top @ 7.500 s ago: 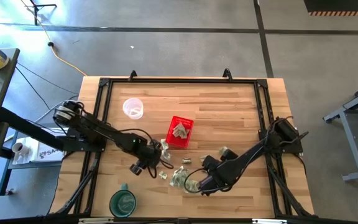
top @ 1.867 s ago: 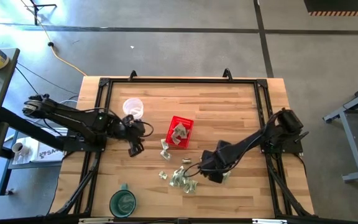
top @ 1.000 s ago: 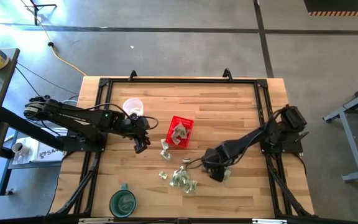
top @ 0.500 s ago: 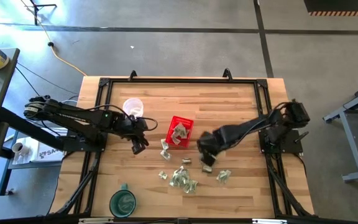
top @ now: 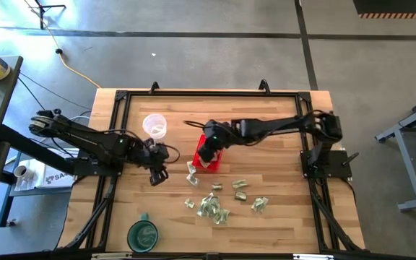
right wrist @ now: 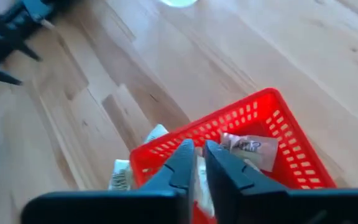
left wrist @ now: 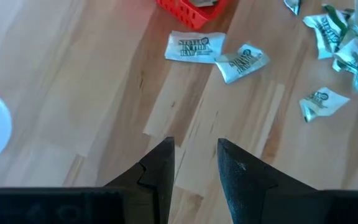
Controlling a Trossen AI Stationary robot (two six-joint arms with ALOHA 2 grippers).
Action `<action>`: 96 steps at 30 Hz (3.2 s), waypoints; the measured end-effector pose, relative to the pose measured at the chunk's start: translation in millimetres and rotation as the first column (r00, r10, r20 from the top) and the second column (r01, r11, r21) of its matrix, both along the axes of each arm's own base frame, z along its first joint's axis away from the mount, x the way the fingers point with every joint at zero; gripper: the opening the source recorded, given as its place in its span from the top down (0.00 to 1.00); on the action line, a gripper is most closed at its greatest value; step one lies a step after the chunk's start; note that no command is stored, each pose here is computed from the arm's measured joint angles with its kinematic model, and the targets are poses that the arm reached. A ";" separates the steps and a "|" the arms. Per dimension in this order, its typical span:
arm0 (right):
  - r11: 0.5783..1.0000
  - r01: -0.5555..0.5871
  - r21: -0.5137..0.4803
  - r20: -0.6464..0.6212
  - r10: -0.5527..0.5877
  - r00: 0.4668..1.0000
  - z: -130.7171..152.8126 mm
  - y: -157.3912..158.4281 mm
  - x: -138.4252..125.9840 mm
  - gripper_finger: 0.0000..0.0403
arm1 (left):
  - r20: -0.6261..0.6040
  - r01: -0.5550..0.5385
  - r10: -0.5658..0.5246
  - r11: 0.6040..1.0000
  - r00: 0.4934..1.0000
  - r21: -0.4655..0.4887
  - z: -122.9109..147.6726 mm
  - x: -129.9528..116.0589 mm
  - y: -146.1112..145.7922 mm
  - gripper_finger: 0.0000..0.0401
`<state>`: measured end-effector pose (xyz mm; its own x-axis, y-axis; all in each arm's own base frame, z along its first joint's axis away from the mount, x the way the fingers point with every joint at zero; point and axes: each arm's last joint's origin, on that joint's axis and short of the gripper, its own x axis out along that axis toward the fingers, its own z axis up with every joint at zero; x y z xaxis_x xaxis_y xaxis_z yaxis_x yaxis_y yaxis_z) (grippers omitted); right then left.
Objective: Pick and place Stevia / Truvia into bins
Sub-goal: Put the stevia packet into the red basket
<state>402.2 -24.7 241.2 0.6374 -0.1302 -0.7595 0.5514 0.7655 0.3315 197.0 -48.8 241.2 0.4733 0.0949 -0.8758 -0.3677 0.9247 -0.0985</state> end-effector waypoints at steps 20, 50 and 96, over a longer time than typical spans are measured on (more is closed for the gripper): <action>0.983 -0.153 -0.096 -0.422 0.099 0.901 12.3 86.1 -62.6 0.26 | 0.021 0.331 -0.339 0.929 0.941 0.167 -51.8 30.3 -3.6 0.49; 0.984 -0.049 -0.171 -0.389 -0.022 0.921 9.7 138.4 -82.8 0.26 | 0.034 0.590 -0.601 0.792 0.798 0.154 -114.0 94.1 50.7 0.41; 0.970 -0.067 -0.232 -0.456 -0.048 0.889 8.6 146.6 -97.0 0.26 | 0.103 0.420 -0.465 0.859 0.879 0.294 -3.9 115.8 58.0 0.90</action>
